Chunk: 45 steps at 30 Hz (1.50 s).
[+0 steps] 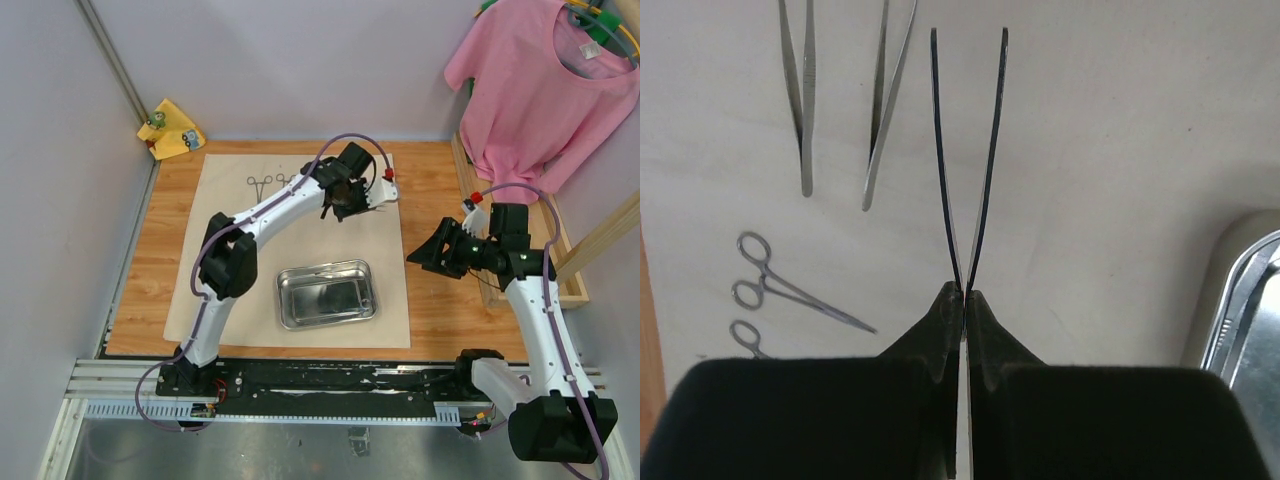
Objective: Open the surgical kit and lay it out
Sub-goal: Place the medical item in the surgical kit.
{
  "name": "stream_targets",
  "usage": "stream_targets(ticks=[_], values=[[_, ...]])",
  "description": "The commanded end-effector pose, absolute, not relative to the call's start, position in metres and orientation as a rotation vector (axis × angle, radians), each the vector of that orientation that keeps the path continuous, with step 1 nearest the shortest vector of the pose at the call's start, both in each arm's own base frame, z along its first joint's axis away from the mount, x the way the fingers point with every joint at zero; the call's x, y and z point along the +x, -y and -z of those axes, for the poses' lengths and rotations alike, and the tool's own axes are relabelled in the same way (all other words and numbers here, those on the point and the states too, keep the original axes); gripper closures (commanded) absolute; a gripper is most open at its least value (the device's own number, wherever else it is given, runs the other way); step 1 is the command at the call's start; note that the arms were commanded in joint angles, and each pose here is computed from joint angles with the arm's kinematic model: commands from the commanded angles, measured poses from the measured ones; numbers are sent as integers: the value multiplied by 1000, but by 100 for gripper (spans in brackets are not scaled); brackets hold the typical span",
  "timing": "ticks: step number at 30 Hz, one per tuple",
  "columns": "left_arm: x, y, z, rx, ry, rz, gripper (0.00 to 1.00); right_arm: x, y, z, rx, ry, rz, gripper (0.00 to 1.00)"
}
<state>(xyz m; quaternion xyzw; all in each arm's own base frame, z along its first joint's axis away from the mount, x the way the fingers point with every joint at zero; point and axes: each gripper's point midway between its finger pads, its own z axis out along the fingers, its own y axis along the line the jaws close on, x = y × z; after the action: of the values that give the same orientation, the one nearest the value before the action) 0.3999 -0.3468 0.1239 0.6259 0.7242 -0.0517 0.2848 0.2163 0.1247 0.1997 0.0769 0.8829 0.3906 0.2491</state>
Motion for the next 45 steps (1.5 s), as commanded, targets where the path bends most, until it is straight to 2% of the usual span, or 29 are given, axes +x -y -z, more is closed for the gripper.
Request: stream_targets(ticks=[1, 21, 33, 45], values=[[408, 346, -116, 1771, -1888, 144, 99, 214, -120, -200, 193, -2386, -1042, 41], [441, 350, -38, 1924, -1888, 81, 100, 221, -125, -188, 110, -2338, -1087, 40], [456, 345, -30, 1914, -1896, 34, 99, 224, -128, -177, 111, -2347, -1123, 40], [448, 352, -38, 1926, -1864, 101, 98, 224, -129, -174, 118, -2342, -1142, 40]])
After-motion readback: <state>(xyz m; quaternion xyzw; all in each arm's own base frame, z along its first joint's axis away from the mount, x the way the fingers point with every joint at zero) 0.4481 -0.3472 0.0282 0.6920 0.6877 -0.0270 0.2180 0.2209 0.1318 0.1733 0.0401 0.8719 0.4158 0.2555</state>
